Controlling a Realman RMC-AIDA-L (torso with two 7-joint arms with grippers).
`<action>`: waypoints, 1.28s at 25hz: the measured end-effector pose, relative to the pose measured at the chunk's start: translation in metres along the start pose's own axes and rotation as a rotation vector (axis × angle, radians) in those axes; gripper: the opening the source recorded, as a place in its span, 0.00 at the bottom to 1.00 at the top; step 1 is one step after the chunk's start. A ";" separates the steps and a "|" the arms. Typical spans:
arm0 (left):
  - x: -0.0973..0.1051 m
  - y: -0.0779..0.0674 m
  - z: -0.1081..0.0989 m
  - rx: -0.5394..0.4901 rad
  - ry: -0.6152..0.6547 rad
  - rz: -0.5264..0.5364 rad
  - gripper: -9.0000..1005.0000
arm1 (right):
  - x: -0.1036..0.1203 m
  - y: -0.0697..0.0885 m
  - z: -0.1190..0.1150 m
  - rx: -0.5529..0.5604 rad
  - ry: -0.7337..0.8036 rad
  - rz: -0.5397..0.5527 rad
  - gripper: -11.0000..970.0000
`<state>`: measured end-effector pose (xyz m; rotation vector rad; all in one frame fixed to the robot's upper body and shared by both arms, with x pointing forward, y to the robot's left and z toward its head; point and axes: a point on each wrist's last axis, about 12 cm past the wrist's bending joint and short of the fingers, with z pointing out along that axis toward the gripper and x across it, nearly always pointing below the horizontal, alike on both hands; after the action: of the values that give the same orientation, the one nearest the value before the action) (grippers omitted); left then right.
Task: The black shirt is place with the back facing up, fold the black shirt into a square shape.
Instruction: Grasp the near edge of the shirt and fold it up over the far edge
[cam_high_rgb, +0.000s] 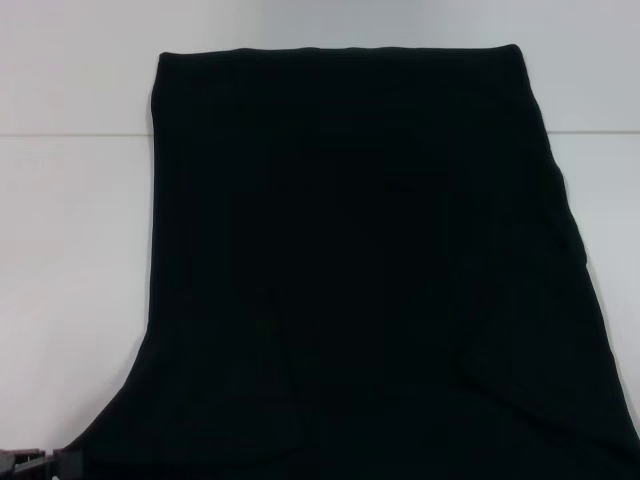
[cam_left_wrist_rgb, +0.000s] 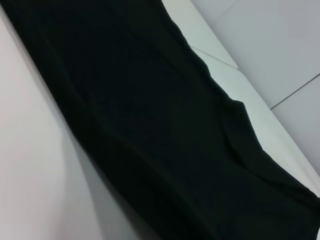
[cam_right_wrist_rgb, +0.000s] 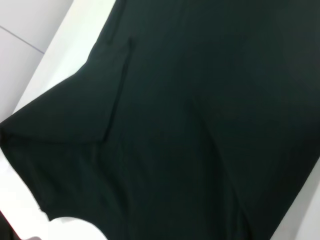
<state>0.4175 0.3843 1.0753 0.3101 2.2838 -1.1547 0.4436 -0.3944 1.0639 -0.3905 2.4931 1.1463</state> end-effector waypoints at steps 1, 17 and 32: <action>0.001 0.000 0.000 0.000 0.001 -0.002 0.15 | 0.002 0.000 -0.001 0.000 -0.002 0.003 0.07; -0.080 0.006 0.046 0.060 -0.068 0.115 0.16 | -0.062 0.008 0.016 -0.023 -0.170 -0.140 0.08; -0.194 0.026 0.110 -0.259 -0.248 0.173 0.18 | -0.209 0.027 0.085 0.168 -0.347 -0.220 0.08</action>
<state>0.6291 0.3207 1.1166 0.2431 2.1097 -0.7554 0.6373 -0.2918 1.1222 -0.3722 2.1622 0.8313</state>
